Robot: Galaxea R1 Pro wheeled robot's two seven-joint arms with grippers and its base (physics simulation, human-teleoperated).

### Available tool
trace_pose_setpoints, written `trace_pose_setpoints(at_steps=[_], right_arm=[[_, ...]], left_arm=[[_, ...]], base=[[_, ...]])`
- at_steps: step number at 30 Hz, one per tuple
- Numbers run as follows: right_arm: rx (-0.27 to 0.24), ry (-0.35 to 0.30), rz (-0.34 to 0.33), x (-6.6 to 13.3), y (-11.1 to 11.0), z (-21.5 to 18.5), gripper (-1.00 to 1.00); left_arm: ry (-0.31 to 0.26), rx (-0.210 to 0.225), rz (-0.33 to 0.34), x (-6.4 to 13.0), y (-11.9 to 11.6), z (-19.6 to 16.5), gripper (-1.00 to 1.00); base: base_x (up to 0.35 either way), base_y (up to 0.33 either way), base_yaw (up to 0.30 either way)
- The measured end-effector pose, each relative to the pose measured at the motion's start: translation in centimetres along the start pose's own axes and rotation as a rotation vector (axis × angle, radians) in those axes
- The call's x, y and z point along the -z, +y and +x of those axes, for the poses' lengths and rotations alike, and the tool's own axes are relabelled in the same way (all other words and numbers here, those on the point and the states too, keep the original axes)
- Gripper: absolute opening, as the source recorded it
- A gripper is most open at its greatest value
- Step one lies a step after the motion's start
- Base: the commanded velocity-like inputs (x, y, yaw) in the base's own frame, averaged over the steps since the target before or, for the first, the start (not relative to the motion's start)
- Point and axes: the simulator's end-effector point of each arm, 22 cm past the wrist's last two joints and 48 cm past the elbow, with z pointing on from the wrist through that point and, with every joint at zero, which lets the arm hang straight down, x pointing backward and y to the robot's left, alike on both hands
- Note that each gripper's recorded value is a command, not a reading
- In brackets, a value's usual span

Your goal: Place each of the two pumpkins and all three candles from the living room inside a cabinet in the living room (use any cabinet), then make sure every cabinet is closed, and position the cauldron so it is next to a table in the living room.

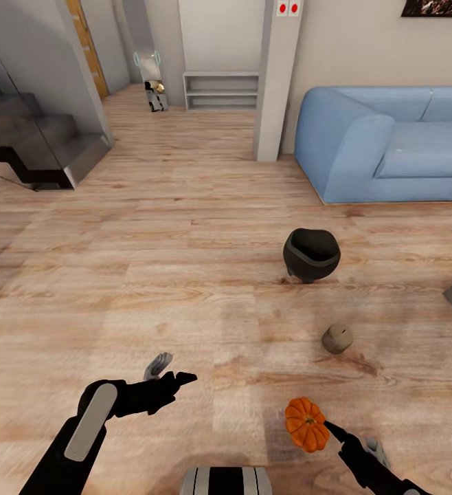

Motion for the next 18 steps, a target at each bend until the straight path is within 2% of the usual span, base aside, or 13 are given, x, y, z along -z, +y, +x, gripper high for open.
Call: trace_pose_setpoints(at_steps=[7, 14, 18], right_arm=[[-0.001, -0.007, 0.006, 0.0, -0.1, -0.3, 1.0], [-0.004, -0.119, 0.025, 0.5, 0.1, -5.5, 1.0], [-0.004, -0.16, 0.037, 0.5, 0.1, -6.9, 1.0]], left_arm=[[-0.013, 0.003, -0.011, 0.3, 0.5, -0.6, 1.0], [-0.025, -0.001, -0.014, 0.5, 0.7, -1.3, 1.0], [-0.024, -0.001, -0.013, 0.5, 0.6, -1.3, 1.0]], base=[[0.104, 0.0, 0.0], [0.078, 0.0, 0.0], [0.106, 0.0, 0.0]])
